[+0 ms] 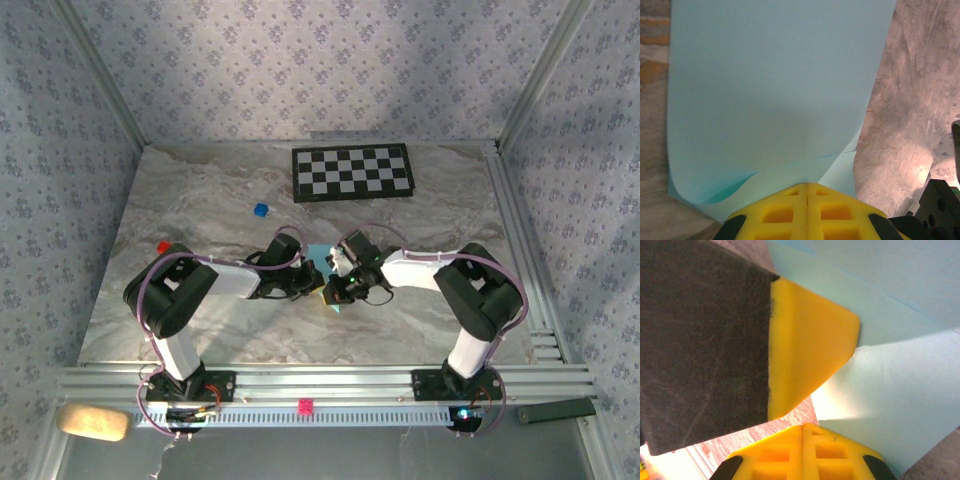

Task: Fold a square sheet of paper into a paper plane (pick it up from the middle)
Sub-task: Third fold the triangle at the center of the table.

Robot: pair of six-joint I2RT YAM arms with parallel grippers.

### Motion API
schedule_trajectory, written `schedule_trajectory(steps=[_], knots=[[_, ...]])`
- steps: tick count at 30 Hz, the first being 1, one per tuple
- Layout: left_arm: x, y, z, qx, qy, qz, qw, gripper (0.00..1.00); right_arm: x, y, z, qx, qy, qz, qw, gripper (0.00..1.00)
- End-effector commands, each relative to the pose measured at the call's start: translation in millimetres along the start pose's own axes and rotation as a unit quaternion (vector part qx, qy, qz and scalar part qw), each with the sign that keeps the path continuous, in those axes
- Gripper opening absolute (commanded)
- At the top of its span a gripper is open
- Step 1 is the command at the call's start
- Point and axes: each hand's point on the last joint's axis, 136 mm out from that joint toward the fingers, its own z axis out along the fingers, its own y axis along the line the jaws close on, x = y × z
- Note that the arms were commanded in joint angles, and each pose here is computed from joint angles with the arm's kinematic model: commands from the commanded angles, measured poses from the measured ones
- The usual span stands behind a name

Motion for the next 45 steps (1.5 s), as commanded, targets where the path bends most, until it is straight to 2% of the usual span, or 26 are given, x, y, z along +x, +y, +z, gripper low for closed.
schedule_trajectory(steps=[1,17,24,29,33,45], knots=[[8,29,2,-0.058,0.005,-0.008,0.998,0.0,12,-12,2,0.015,0.017,0.009,1.0,0.04],[7,36,2,-0.072,0.002,-0.012,0.997,0.0,41,-15,-6,-0.011,0.021,0.038,0.999,0.06],[7,36,2,-0.071,0.0,-0.013,0.997,0.0,62,-30,-12,-0.008,0.03,0.062,0.998,0.06],[7,34,0,-0.066,-0.001,-0.014,0.998,0.0,38,7,-40,-0.079,-0.006,0.051,0.996,0.06],[7,33,-1,-0.066,-0.002,-0.013,0.998,0.0,19,23,-55,-0.076,-0.028,0.03,0.996,0.06],[7,32,0,-0.064,-0.003,-0.011,0.998,0.0,-9,9,-14,-0.028,-0.007,0.062,0.998,0.07]])
